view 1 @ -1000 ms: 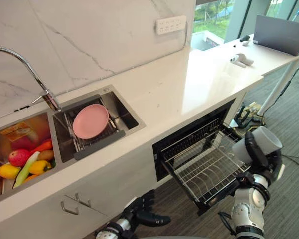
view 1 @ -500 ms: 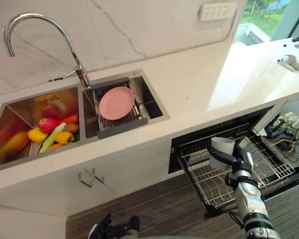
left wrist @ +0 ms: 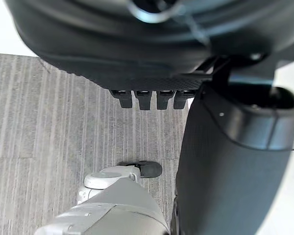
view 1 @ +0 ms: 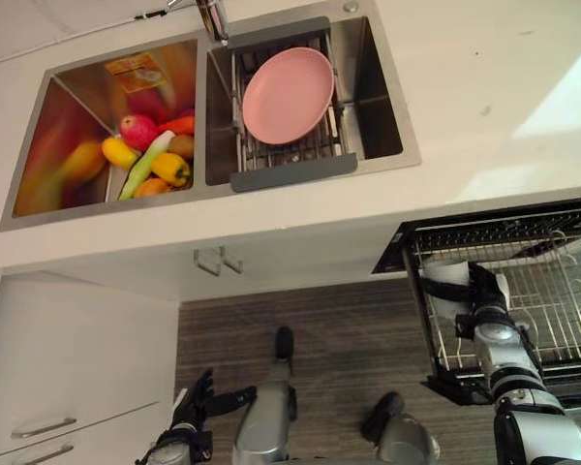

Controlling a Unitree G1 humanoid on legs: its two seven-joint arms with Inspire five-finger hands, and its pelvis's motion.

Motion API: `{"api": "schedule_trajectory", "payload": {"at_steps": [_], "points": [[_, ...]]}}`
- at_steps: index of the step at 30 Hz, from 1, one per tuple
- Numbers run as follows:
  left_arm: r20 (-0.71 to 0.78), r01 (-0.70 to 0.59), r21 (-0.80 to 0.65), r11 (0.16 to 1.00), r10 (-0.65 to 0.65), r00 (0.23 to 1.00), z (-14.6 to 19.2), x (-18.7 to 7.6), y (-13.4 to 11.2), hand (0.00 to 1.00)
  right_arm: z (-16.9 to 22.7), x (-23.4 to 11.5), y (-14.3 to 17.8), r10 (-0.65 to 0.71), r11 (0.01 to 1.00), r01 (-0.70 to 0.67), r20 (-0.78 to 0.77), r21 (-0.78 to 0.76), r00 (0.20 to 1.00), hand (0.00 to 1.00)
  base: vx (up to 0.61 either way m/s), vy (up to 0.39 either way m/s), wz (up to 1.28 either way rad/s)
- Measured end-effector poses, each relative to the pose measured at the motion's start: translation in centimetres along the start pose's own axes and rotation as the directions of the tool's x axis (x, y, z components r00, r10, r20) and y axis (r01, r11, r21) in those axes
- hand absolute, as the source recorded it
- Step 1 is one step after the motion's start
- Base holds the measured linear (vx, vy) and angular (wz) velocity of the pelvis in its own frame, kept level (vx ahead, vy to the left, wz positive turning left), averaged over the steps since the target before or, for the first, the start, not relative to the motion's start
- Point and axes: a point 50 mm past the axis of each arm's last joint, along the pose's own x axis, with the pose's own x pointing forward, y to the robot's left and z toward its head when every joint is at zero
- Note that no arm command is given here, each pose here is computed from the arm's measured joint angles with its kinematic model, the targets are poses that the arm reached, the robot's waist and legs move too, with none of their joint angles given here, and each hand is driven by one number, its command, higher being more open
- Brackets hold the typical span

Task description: Walk over to the sink, pick up the cup, carry it to the dishwasher, place the cup inside the dishwasher, then close the dishwasher door

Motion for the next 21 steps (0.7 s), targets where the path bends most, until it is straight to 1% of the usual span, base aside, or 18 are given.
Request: {"api": "schedule_trajectory", "payload": {"at_steps": [5,9,10,11,12,13,16,17,19,20,21], "points": [[-0.006,0.015,-0.002,1.000,-0.015,1.000,-0.2,0.0,-0.2,1.00,-0.5,-0.1,0.0,-0.012,1.000,0.012,-0.028,-0.002,1.000,1.00,0.01,-0.050,0.00],[-0.023,0.019,-0.031,0.999,-0.020,1.000,-0.6,0.0,-0.6,1.00,0.0,-1.0,0.5,-0.049,0.999,0.048,0.039,0.021,0.998,1.00,0.02,-0.038,-0.18],[-0.040,0.020,-0.061,0.998,-0.022,0.999,-1.1,-0.1,-0.8,1.00,0.3,-1.9,0.8,-0.087,0.996,0.085,0.092,0.023,0.992,1.00,0.00,-0.036,-0.16],[-0.047,0.020,-0.068,0.997,-0.023,0.999,-1.3,-0.1,-1.0,1.00,0.3,-2.4,0.8,-0.105,0.994,0.102,0.114,0.031,0.988,1.00,-0.01,-0.041,-0.18],[-0.057,0.018,-0.083,0.996,-0.023,0.998,-1.6,-0.2,-1.2,1.00,0.5,-3.1,0.6,-0.133,0.990,0.126,0.144,0.059,0.981,1.00,-0.02,-0.023,-0.23],[-0.075,0.008,-0.107,0.994,-0.016,0.997,-2.4,-0.5,-1.2,1.00,0.9,-4.3,0.2,-0.190,0.977,0.168,0.182,0.128,0.965,1.00,-0.02,-0.019,-0.28],[-0.112,-0.029,-0.149,0.988,0.012,0.994,-3.7,-1.1,-0.8,1.00,0.4,-6.6,-0.8,-0.286,0.940,0.232,0.209,0.249,0.935,1.00,-0.02,-0.008,-0.27],[-0.135,-0.056,-0.174,0.983,0.033,0.990,-4.4,-1.3,-0.5,1.00,0.1,-8.3,-1.6,-0.346,0.900,0.257,0.218,0.353,0.912,1.00,-0.02,-0.013,-0.14],[-0.148,-0.087,-0.198,0.976,0.058,0.987,-4.8,-1.5,-0.1,1.00,-0.6,-10.0,-2.5,-0.402,0.844,0.272,0.211,0.462,0.891,1.00,-0.04,-0.014,-0.06],[-0.154,-0.099,-0.206,0.974,0.068,0.986,-5.0,-1.6,0.0,1.00,-1.1,-11.2,-3.5,-0.452,0.796,0.287,0.206,0.533,0.868,1.00,-0.06,-0.009,-0.01],[-0.166,-0.104,-0.220,0.970,0.067,0.984,-5.4,-1.7,-0.4,1.00,-1.2,-12.4,-4.3,-0.508,0.757,0.314,0.213,0.573,0.835,1.00,-0.06,-0.001,-0.03]]}}
